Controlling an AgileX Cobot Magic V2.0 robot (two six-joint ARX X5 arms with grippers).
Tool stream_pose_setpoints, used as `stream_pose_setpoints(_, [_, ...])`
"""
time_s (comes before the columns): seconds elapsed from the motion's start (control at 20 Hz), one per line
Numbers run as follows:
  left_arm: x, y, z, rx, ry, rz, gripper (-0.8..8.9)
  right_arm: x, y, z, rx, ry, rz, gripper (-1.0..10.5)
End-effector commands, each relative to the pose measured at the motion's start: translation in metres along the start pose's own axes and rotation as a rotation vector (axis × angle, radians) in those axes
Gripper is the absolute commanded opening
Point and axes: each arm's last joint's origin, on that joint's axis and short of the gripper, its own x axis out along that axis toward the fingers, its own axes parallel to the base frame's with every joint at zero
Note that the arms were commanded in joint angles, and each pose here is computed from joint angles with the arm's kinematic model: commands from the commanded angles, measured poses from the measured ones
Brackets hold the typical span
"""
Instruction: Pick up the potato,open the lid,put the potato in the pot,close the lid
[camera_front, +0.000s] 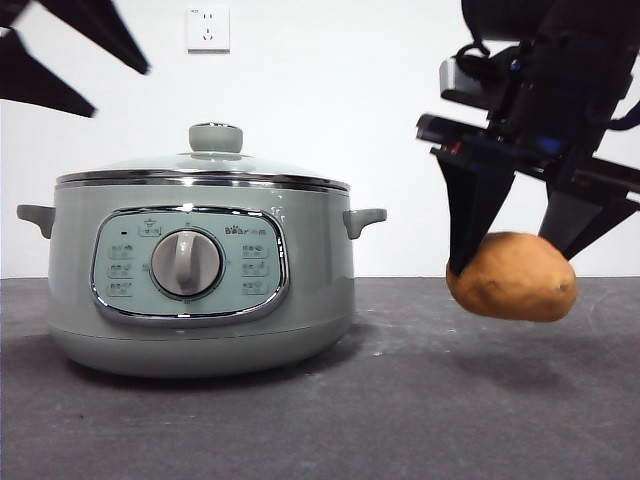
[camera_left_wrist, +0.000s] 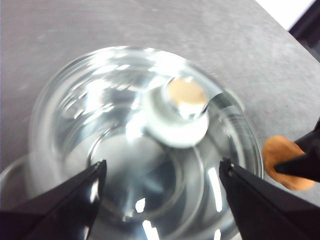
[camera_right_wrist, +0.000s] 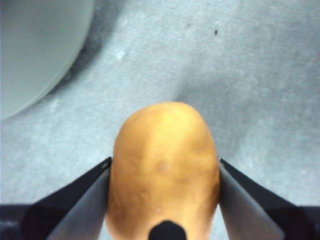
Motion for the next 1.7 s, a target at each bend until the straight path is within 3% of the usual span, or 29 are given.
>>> stream_pose_setpoints(0.05, [0.017,-0.004,0.014,0.028,0.003,0.034,3.77,-0.003,0.0,-0.001,0.007,-0.009,0.0,0.0])
stream_pose_setpoints(0.3, [0.059,-0.016,0.034,0.098,0.022,0.047,3.77,-0.003,0.0,-0.001,0.008,-0.005,-0.002,0.0])
stream_pose_setpoints(0.7, [0.093,-0.026,0.022,0.18,0.079,0.103,3.61,-0.003,0.0,-0.001,0.012,-0.008,-0.002,0.0])
stream_pose_setpoints(0.75, [0.093,-0.026,0.022,0.18,0.077,0.102,2.75,-0.003,0.0,-0.001,0.012,-0.007,-0.002,0.0])
stream_pose_setpoints(0.85, [0.093,-0.027,0.022,0.206,0.082,0.093,0.13,-0.003,0.0,-0.001,0.013,-0.007,-0.002,0.0])
stream_pose_setpoints(1.1, [0.092,-0.027,0.024,0.212,0.073,0.093,-0.08,-0.003,0.0,-0.001,0.019,-0.008,-0.001,0.0])
stream_pose_setpoints(1.4, [0.056,-0.039,0.039,0.238,-0.05,0.09,-0.08,-0.01,0.001,0.003,0.018,-0.037,0.007,0.0])
stream_pose_setpoints(1.7, [-0.029,-0.058,0.052,0.3,-0.264,0.172,-0.08,-0.048,0.017,0.035,-0.012,-0.175,0.06,0.0])
